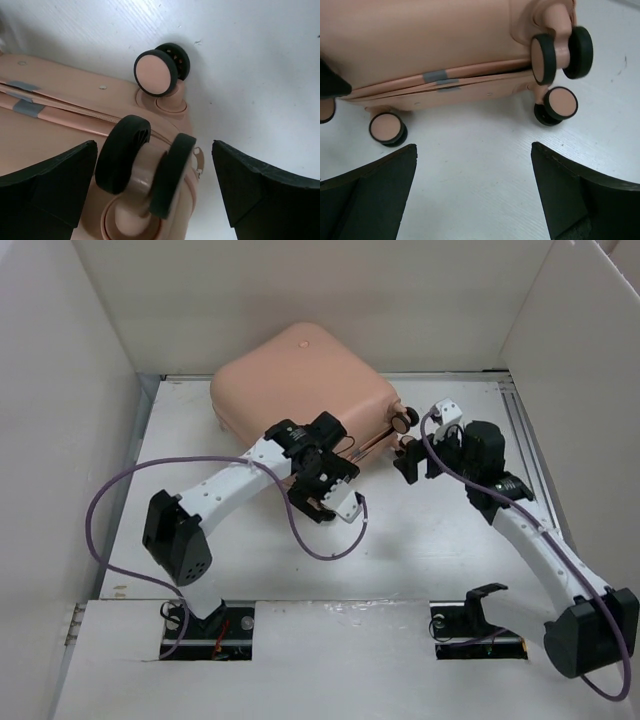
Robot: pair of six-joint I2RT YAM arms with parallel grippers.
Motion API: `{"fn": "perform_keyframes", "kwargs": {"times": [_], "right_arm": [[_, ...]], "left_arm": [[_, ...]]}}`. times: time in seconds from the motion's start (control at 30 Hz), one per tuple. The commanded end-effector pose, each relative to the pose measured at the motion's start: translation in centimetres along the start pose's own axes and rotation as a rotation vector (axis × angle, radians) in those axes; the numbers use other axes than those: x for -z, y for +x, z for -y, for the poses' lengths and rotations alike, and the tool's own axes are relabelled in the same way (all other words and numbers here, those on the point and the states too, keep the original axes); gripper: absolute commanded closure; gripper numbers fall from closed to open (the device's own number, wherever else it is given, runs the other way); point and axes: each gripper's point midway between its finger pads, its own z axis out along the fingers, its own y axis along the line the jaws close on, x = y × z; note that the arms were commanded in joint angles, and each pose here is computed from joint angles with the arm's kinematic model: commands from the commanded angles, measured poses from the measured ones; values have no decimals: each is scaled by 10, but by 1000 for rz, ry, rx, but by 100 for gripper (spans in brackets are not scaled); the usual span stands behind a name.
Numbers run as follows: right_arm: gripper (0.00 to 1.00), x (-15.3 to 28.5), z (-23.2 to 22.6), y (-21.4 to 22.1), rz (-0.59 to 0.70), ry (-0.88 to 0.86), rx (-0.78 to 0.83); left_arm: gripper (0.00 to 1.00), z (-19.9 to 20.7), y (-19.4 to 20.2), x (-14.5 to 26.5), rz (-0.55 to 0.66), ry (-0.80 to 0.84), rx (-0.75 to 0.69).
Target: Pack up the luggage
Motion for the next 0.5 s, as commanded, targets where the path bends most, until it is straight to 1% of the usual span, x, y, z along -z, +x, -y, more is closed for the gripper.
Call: {"fn": "perform_keyframes", "kwargs": {"times": [0.0, 0.03, 0.07, 0.1, 0.13, 0.17, 0.2, 0.23, 0.27, 0.3, 0.33, 0.37, 0.43, 0.47], "right_arm": [[1, -18, 29, 8, -4, 114, -131], [1, -23, 37, 13, -22, 130, -152], [1, -27, 44, 18, -41, 132, -168], [1, -28, 65, 21, -41, 159, -214], [1, -41, 75, 28, -36, 141, -291], [7, -46, 72, 30, -25, 64, -350], [9, -48, 82, 38, -15, 59, -408], [11, -60, 84, 37, 9, 33, -442], [12, -64, 86, 40, 6, 33, -459], [17, -70, 89, 45, -2, 65, -468], [19, -77, 95, 58, -25, 90, -505], [22, -82, 95, 62, -28, 99, -518], [41, -92, 101, 71, -32, 115, -560], [52, -103, 104, 82, -35, 116, -608]], "left_arm": [[6, -1, 20, -10, -55, 42, 107], [21, 1, 31, -15, -88, 59, 143], [39, -1, 34, -15, -103, 47, 151], [54, 3, 40, -17, -120, 67, 173], [66, 4, 43, -21, -132, 79, 184], [80, 7, 43, -21, -134, 88, 199], [100, 5, 43, -21, -134, 70, 242], [100, 6, 46, -20, -136, 67, 262], [100, 0, 41, -20, -108, 47, 273], [100, -4, 37, -18, -90, 22, 291], [100, -9, 33, -16, -70, -11, 320], [100, -13, 29, -8, -48, -45, 331], [100, -17, 18, -4, 10, -79, 352], [100, -16, 15, -3, 25, -87, 384]]}}
